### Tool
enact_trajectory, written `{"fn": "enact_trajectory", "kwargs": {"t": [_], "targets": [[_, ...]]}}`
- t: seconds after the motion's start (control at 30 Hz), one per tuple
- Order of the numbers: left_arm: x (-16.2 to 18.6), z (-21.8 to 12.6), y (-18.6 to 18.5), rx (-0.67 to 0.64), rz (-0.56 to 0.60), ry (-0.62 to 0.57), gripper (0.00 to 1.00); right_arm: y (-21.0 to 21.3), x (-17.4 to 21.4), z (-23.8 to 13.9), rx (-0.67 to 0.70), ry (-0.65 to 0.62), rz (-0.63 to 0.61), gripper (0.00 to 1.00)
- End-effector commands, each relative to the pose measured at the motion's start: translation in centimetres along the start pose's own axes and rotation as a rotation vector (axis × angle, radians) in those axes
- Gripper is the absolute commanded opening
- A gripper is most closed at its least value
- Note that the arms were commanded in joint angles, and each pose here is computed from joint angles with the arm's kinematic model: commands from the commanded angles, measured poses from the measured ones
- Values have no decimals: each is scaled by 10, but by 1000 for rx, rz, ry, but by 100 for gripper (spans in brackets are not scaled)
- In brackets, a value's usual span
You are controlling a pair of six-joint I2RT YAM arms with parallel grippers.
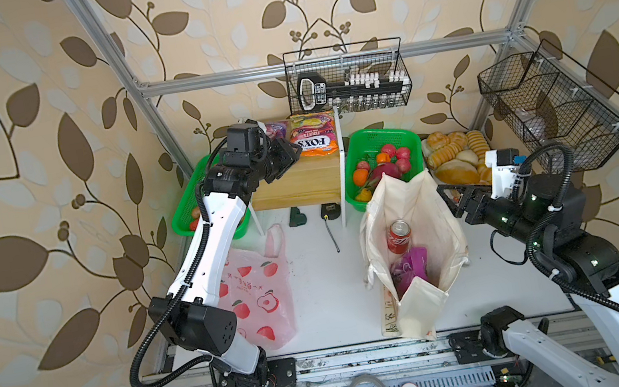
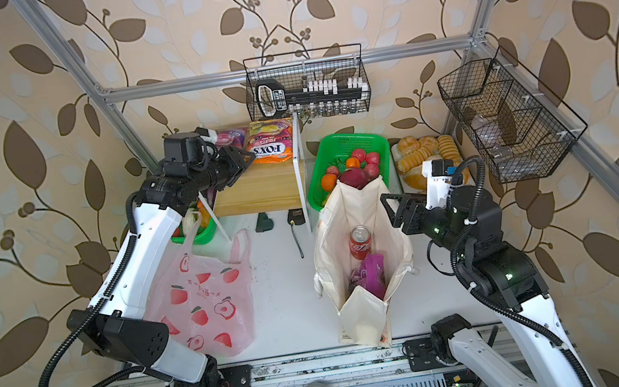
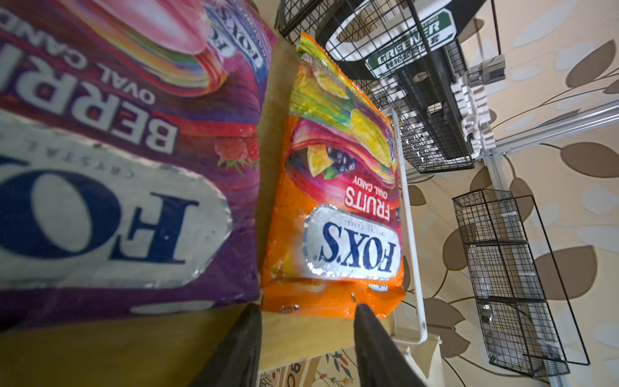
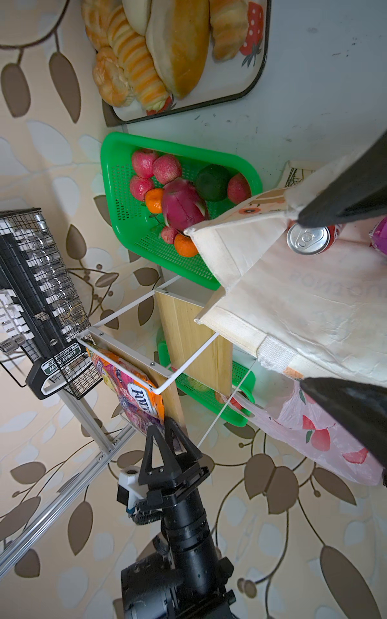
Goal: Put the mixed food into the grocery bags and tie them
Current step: 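Raise the left gripper and reach it toward the orange FOX'S fruits candy bag, then grasp the orange FOX'S fruits candy bag on the shelf with the left gripper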
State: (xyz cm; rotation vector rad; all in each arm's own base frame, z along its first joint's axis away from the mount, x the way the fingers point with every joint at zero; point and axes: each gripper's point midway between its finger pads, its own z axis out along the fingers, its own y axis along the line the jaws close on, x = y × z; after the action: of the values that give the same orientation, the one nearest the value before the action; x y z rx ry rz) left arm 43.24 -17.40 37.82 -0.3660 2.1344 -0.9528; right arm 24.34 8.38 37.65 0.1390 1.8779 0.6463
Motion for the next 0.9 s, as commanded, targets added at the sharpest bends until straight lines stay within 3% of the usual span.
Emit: {"fn": "enact_trajectory", "kwargs": {"t": [0.0, 0.23, 0.43, 0.7, 0.87], "targets": [[-12, -13, -16, 70, -23, -58, 44, 6, -7, -6, -24, -33, 8, 71], [-14, -15, -12, 80, -55, -99, 34, 4, -6, -7, -22, -36, 11, 71], [-10, -19, -21, 131, -79, -80, 1, 4, -6, -6, -22, -38, 19, 71], [13, -61, -27, 151, -86, -44, 0, 2, -4, -5, -18, -44, 25, 71], [29, -71, -17, 146, -92, -27, 0, 3, -6, -3, -25, -48, 34, 71]]}}
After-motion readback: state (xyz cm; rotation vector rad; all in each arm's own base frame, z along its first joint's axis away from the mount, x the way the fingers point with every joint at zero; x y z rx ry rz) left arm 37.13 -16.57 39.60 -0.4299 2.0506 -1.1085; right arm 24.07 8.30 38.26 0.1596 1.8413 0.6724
